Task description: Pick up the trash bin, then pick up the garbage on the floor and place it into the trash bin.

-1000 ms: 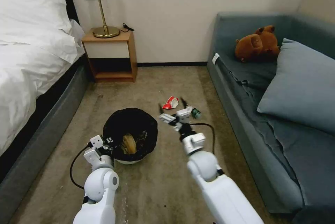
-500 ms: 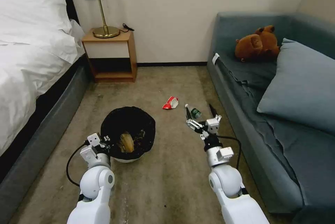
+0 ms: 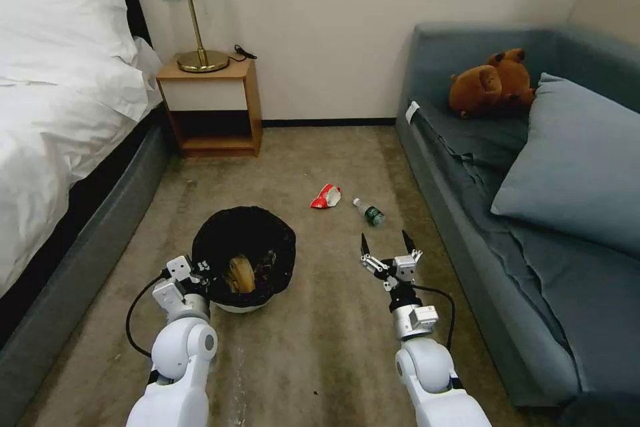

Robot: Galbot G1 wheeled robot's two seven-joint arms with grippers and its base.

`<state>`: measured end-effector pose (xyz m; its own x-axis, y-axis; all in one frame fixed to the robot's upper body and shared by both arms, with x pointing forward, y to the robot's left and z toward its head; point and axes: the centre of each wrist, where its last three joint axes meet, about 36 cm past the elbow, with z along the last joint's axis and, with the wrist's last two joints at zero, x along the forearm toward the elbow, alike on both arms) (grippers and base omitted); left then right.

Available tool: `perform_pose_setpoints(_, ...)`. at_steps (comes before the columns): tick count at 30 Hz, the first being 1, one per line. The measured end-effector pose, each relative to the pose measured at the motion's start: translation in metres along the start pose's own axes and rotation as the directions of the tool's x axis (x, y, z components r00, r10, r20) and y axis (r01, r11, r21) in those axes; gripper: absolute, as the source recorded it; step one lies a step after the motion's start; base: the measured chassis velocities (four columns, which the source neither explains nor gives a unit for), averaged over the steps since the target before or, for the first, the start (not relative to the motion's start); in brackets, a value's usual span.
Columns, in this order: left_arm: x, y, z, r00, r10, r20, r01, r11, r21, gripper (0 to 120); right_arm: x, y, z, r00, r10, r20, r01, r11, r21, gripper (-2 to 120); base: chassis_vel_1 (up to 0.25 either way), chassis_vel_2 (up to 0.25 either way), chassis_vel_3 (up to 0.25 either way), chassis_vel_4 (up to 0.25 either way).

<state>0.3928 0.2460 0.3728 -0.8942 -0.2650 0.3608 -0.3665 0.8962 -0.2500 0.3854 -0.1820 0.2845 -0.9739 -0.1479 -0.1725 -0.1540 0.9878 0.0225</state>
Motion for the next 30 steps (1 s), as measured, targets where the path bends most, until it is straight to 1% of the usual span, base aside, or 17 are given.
perform_pose_setpoints(10, 0.001, -0.0025, -0.0006, 1.0, 0.004, 0.006, -0.004, 1.0, -0.002, 4, 0.002, -0.0036, 0.0013, 1.0, -0.014, -0.007, 0.014, 1.0, 0.006, 100, 0.0, 0.0, 0.0, 0.0)
perform_pose_setpoints(16, 0.0025, -0.0018, 0.0013, 1.0, 0.006, 0.004, -0.006, 1.0, -0.006, 4, 0.0024, -0.0046, 0.0034, 1.0, -0.021, -0.009, 0.021, 1.0, 0.008, 100, 0.0, 0.0, 0.0, 0.0)
perform_pose_setpoints(24, 0.0042, -0.0034, -0.0014, 1.0, 0.009, 0.013, -0.009, 1.0, -0.003, 4, 0.0023, -0.0082, 0.0047, 1.0, -0.022, -0.009, 0.022, 1.0, 0.014, 100, 0.0, 0.0, 0.0, 0.0)
perform_pose_setpoints(30, 0.0047, -0.0034, 0.0001, 1.0, 0.007, 0.01, -0.007, 1.0, -0.005, 4, 0.0038, -0.0106, 0.0083, 1.0, -0.025, -0.008, 0.025, 1.0, 0.018, 95, 0.0, 0.0, 0.0, 0.0)
